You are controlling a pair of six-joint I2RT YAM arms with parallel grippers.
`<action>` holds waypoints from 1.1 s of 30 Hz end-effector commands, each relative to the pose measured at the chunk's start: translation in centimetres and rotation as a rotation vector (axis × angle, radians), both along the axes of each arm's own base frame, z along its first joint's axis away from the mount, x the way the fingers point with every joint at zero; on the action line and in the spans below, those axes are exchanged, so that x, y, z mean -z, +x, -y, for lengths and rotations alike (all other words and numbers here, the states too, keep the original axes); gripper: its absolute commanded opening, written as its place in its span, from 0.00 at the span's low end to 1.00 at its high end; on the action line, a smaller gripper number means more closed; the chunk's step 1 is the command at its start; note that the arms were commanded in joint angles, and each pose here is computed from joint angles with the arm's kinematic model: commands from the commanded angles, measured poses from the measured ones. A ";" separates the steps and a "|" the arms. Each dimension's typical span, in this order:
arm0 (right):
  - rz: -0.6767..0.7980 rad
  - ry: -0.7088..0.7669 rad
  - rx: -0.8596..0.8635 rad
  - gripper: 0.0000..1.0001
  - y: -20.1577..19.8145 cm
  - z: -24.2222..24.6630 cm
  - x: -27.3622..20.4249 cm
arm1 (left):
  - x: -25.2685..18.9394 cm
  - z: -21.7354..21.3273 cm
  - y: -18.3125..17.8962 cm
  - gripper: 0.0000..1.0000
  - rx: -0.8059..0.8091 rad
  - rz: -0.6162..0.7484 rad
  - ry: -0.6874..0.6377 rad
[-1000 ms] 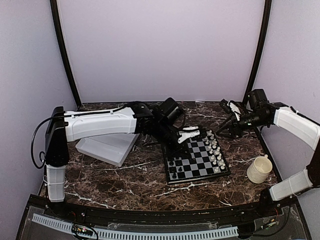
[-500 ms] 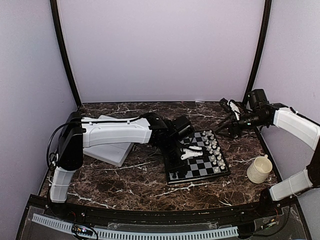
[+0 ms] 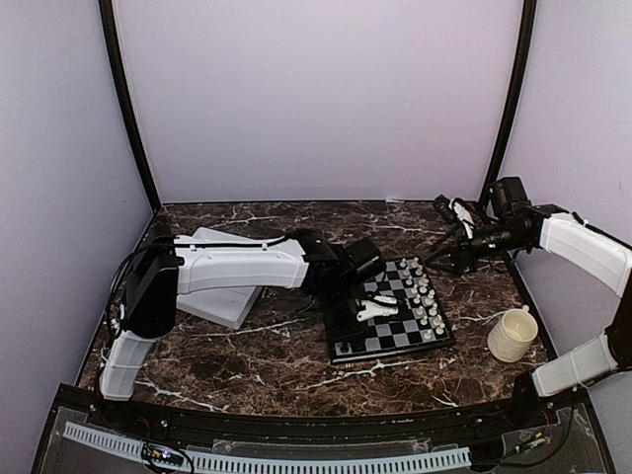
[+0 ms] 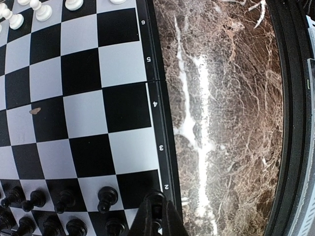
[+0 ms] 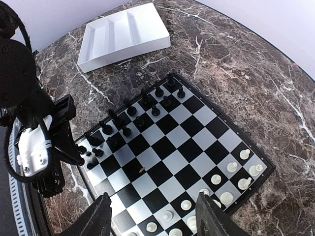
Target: Set up the chess pieces on the board
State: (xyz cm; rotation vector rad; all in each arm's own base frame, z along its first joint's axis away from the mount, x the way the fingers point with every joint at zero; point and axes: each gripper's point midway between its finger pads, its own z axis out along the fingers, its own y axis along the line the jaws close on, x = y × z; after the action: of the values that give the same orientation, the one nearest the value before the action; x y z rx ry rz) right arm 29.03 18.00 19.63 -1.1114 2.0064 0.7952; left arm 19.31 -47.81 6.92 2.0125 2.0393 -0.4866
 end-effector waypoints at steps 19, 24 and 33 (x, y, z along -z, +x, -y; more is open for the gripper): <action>0.018 0.019 -0.020 0.60 -0.2 -0.1 -0.2 | 0.4 0.0 0.9 0.12 -0.015 0.042 0.041; 0.018 0.019 -0.020 0.60 -0.3 -0.1 -0.2 | 0.4 0.0 0.7 0.14 -0.010 0.028 0.038; 0.019 0.019 -0.021 0.60 -0.3 -0.1 -0.2 | 0.6 -0.1 0.3 0.14 -0.004 0.007 0.043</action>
State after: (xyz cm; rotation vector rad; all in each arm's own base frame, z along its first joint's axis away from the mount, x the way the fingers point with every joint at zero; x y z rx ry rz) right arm 28.95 18.03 19.57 -1.1160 2.0034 0.7986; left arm 20.12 -47.65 5.65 2.0149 2.0665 -0.4109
